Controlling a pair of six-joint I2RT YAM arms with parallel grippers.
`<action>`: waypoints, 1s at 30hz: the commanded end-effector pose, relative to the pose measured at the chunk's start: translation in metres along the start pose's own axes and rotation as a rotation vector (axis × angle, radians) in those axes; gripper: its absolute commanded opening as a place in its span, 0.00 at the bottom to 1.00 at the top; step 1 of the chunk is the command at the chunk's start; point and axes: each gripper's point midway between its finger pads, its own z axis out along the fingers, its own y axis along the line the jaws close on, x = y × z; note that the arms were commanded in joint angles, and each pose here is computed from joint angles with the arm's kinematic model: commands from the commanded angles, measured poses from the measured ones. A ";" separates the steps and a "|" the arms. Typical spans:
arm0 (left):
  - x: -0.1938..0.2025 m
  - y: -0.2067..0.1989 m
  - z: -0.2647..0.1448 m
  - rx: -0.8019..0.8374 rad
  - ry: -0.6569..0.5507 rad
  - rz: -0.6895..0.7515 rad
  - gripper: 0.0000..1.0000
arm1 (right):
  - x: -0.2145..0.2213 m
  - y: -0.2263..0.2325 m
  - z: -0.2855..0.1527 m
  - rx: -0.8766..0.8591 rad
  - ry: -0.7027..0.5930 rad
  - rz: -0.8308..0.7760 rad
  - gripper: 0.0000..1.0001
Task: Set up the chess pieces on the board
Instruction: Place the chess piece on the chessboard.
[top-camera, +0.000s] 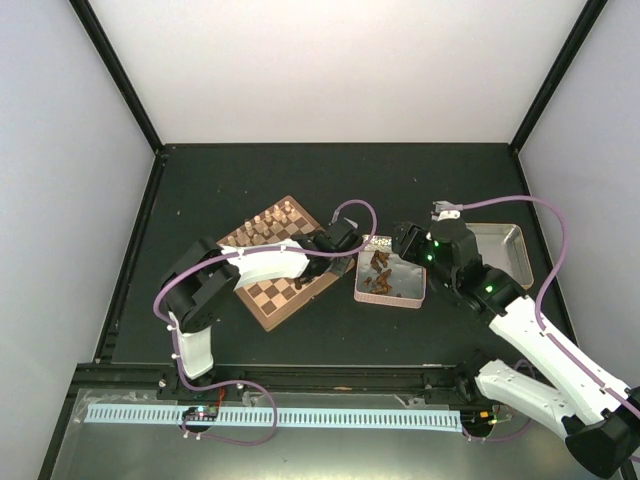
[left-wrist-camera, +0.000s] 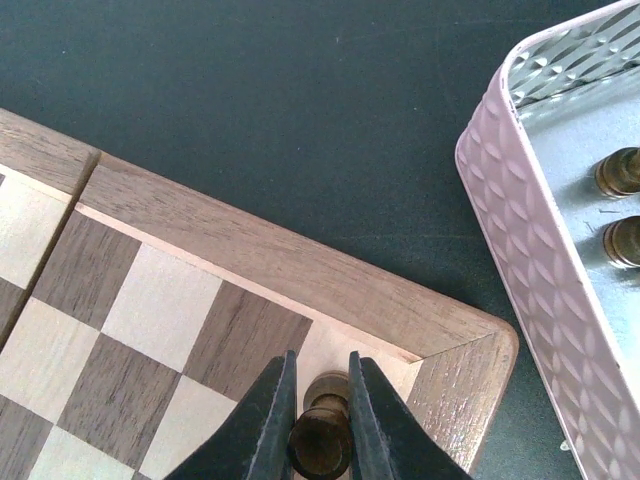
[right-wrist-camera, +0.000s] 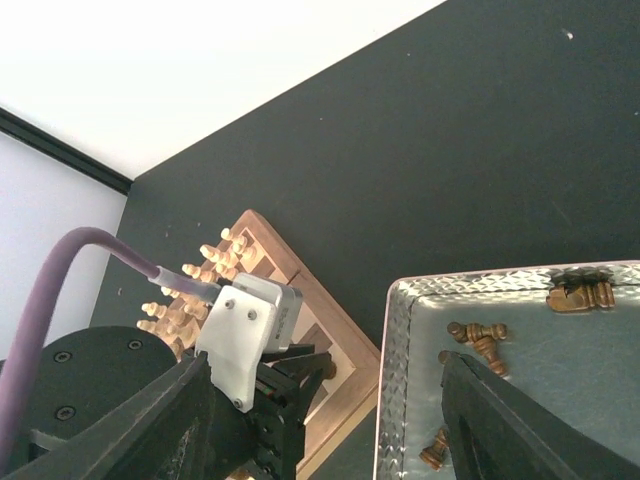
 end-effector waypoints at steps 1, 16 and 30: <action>-0.002 0.002 -0.008 0.011 -0.003 -0.016 0.12 | 0.002 -0.005 0.002 0.010 0.000 0.014 0.64; -0.006 -0.007 -0.009 0.075 -0.006 -0.024 0.27 | 0.001 -0.004 0.000 0.006 -0.004 0.014 0.64; -0.053 0.012 -0.073 0.147 -0.167 -0.120 0.56 | 0.008 -0.013 0.006 0.047 0.012 -0.010 0.64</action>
